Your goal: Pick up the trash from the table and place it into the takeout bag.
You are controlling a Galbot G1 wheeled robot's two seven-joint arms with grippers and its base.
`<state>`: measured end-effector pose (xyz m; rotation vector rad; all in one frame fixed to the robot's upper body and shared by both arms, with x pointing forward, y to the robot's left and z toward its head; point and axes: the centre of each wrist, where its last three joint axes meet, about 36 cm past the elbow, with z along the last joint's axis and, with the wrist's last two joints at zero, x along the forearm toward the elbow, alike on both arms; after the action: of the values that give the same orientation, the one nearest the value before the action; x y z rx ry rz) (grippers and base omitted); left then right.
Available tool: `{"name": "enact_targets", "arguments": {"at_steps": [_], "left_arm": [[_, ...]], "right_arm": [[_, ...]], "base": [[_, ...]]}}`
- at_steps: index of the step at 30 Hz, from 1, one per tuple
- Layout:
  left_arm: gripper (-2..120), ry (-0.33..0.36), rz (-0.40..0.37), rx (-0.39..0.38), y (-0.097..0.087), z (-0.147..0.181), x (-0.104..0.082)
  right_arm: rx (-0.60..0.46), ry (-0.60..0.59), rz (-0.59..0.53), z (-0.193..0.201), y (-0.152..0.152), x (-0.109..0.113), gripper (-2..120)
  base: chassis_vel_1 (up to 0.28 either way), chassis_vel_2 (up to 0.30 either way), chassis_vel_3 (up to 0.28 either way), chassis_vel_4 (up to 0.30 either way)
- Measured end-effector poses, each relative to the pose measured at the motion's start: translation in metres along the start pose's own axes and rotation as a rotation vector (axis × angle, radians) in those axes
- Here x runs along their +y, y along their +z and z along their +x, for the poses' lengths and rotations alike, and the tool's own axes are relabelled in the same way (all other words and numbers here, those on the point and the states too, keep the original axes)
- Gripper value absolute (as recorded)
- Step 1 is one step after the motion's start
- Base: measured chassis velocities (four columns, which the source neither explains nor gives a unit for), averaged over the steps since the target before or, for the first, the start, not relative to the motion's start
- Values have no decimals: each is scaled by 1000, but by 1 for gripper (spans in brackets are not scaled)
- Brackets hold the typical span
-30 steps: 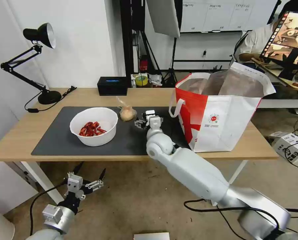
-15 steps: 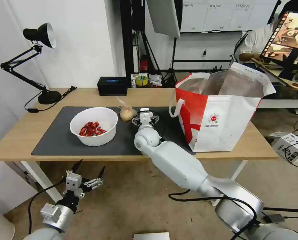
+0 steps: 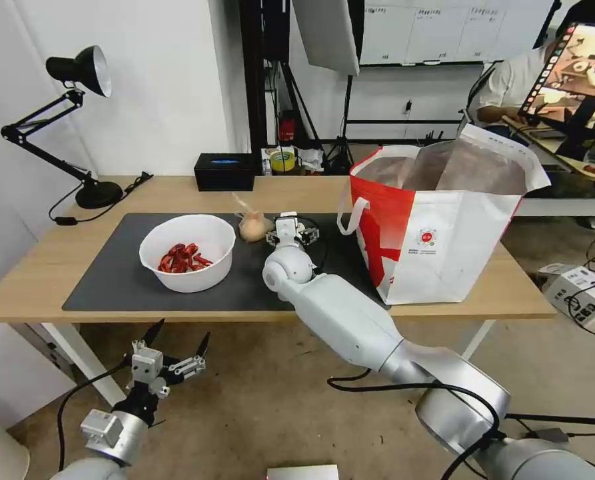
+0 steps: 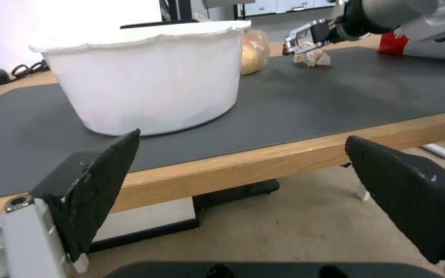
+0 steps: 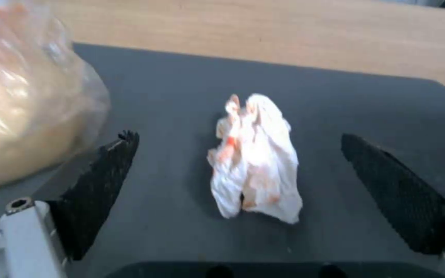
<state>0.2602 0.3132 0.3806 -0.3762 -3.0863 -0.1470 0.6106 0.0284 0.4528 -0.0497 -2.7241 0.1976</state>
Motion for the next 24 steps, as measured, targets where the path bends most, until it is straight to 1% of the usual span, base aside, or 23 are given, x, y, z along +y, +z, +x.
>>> {"name": "enact_targets", "arguments": {"at_steps": [10, 18, 20, 21, 23, 24], "left_arm": [[100, 0, 1, 4, 1, 1, 0], [100, 2, 1, 3, 0, 2, -1], [100, 2, 0, 3, -1, 3, -1], [100, 2, 0, 3, -1, 3, -1], [100, 2, 0, 4, -1, 4, -1], [100, 2, 0, 4, -1, 4, -1]], "right_arm": [[32, 9, -3, -13, 5, -9, 100], [53, -19, -27, -16, 9, -12, 100], [55, -27, -34, -17, 10, -13, 93], [55, -27, -34, -17, 10, -13, 93], [56, -32, -38, -18, 10, -15, 84], [56, -32, -38, -18, 10, -15, 84]], "base": [[0, 0, 0, 0], [0, 0, 0, 0], [0, 0, 0, 0], [0, 0, 0, 0], [0, 0, 0, 0], [0, 0, 0, 0]]}}
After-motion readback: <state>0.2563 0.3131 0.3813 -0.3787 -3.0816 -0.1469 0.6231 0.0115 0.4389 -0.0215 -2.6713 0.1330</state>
